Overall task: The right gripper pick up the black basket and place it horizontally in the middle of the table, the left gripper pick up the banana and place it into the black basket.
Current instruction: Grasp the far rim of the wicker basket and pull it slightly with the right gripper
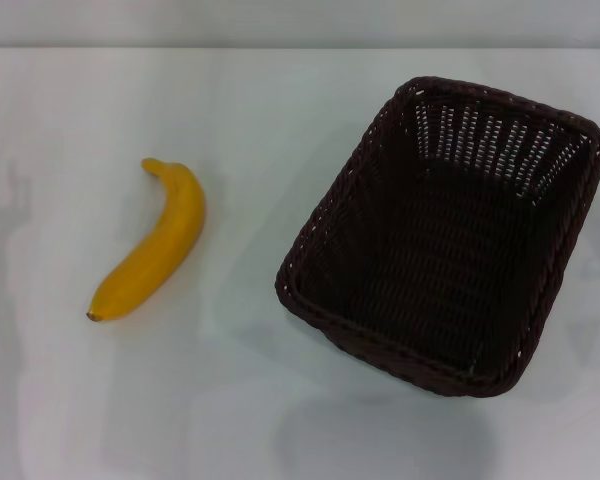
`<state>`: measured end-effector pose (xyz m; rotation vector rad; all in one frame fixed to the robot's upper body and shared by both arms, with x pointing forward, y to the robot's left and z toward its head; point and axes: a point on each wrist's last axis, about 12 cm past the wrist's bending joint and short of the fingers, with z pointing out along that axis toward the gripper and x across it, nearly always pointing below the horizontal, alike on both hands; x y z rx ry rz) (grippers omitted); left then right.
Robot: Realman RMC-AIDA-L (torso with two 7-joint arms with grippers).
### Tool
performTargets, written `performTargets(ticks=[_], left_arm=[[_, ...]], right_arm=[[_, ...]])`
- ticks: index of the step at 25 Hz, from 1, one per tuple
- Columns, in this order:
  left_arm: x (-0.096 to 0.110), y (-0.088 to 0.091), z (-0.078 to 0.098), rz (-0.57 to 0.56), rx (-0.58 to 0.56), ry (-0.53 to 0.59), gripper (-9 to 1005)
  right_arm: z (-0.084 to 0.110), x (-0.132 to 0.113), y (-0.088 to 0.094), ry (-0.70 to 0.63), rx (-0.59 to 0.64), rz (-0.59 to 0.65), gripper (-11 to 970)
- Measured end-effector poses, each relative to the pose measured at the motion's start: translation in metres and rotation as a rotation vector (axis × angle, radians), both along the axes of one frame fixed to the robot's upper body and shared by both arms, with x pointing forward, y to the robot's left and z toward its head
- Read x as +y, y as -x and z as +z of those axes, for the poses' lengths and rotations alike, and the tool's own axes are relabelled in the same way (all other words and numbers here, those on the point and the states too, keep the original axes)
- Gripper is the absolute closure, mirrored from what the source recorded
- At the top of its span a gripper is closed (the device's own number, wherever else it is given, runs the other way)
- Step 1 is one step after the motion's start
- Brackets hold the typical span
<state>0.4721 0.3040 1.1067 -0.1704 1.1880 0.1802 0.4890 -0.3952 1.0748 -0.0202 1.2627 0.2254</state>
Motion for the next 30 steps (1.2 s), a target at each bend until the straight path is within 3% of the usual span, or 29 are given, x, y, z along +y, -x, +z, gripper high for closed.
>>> performTargets(ticks=[30], left_arm=[[-0.0005,-0.0025,0.0012,0.0,-0.004,0.011,302]], right_arm=[[0.0014,0.0012,-0.0031,0.006,-0.005,0.002,204]])
